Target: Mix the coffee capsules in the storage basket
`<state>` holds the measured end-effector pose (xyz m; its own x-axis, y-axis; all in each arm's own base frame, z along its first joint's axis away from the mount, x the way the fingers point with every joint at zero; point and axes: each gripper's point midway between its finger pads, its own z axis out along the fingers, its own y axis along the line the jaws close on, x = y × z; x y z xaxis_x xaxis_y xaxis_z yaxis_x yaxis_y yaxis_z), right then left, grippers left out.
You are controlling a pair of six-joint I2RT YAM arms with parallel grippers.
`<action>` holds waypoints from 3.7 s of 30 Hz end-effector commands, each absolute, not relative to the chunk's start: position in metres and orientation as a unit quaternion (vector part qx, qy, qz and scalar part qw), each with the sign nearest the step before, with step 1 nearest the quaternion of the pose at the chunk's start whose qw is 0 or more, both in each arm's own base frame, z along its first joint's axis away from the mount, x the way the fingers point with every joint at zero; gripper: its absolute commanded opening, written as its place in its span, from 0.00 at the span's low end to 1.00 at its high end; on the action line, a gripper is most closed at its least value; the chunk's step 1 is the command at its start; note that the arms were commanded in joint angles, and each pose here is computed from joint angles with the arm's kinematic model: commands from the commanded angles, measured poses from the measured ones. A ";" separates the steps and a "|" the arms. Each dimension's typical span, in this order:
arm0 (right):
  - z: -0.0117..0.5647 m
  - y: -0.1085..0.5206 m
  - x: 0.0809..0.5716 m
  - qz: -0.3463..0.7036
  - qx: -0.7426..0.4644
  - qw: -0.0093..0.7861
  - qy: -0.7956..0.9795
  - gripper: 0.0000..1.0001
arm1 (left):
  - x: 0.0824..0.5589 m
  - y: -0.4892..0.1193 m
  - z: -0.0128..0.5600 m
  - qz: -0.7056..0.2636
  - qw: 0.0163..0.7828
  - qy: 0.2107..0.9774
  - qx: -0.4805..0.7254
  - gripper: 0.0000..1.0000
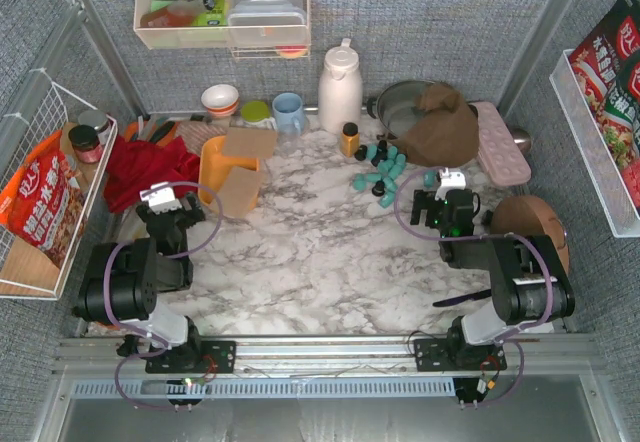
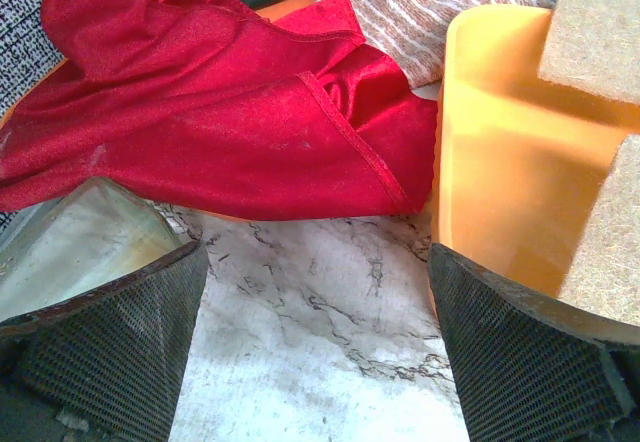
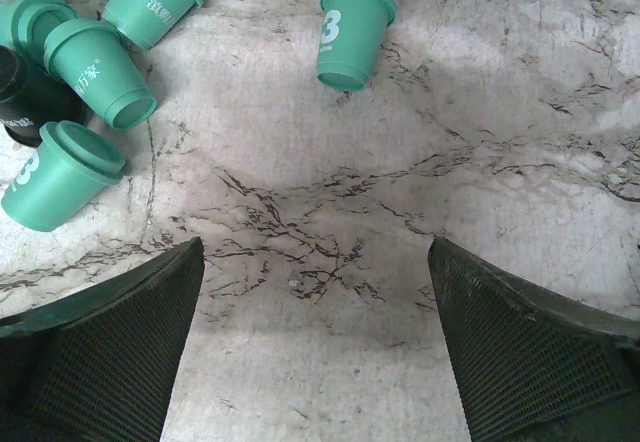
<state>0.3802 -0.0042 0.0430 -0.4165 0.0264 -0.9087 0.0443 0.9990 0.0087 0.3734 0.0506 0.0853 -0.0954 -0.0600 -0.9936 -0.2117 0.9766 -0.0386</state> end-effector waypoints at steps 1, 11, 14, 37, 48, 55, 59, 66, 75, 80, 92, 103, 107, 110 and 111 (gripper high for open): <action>0.049 -0.005 0.384 -0.008 0.023 0.551 0.834 0.99 | 0.375 0.050 0.092 0.053 0.677 0.729 -0.089 0.99; 0.049 -0.008 0.385 -0.009 0.033 0.548 0.836 0.88 | 0.378 0.050 0.090 0.052 0.673 0.732 -0.089 0.99; 0.049 -0.008 0.385 -0.010 0.033 0.548 0.836 0.79 | 0.376 0.050 0.092 0.052 0.676 0.730 -0.089 0.99; 0.049 -0.007 0.383 -0.035 0.026 0.552 0.833 0.99 | 0.368 0.043 0.098 0.059 0.692 0.716 -0.070 0.99; 0.081 -0.032 0.371 -0.111 0.106 0.540 0.828 0.99 | 0.342 0.025 0.123 0.048 0.737 0.674 -0.026 0.99; 0.113 -0.046 0.357 -0.129 0.157 0.555 0.807 0.99 | 0.344 0.032 0.134 0.042 0.701 0.704 -0.105 0.99; 0.135 -0.046 0.350 -0.122 0.172 0.567 0.797 0.99 | 0.347 0.029 0.161 0.017 0.690 0.710 -0.138 0.99; 0.168 -0.030 0.348 -0.065 0.176 0.585 0.789 0.99 | 0.338 0.033 0.219 -0.027 0.696 0.681 -0.224 0.99; 0.189 -0.014 0.351 -0.053 0.164 0.589 0.789 0.99 | 0.313 0.036 0.244 -0.103 0.695 0.630 -0.332 0.99; 0.190 0.005 0.355 -0.029 0.126 0.579 0.805 0.99 | 0.323 0.021 0.226 -0.108 0.636 0.698 -0.310 0.99; 0.181 0.066 0.368 0.039 0.018 0.558 0.829 0.99 | 0.340 -0.013 0.164 -0.090 0.468 0.830 -0.289 0.99; 0.168 0.102 0.367 0.063 -0.063 0.527 0.845 0.99 | 0.359 -0.023 0.137 -0.046 0.457 0.859 -0.225 0.85; 0.163 0.098 0.367 0.048 -0.064 0.523 0.848 0.99 | 0.359 -0.029 0.119 -0.049 0.445 0.869 -0.212 0.78; 0.159 0.097 0.368 0.042 -0.069 0.519 0.851 0.99 | 0.358 -0.038 0.110 -0.061 0.443 0.872 -0.198 0.77; 0.158 0.098 0.368 0.041 -0.071 0.518 0.852 0.99 | 0.357 -0.042 0.109 -0.066 0.446 0.872 -0.190 0.77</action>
<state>0.3657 0.0977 0.1583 -0.4580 -0.0511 -0.8875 -0.1556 0.9875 0.0234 0.3500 -0.0307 0.1070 -0.5426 -0.4224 -0.7261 -0.3410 0.9007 -0.2691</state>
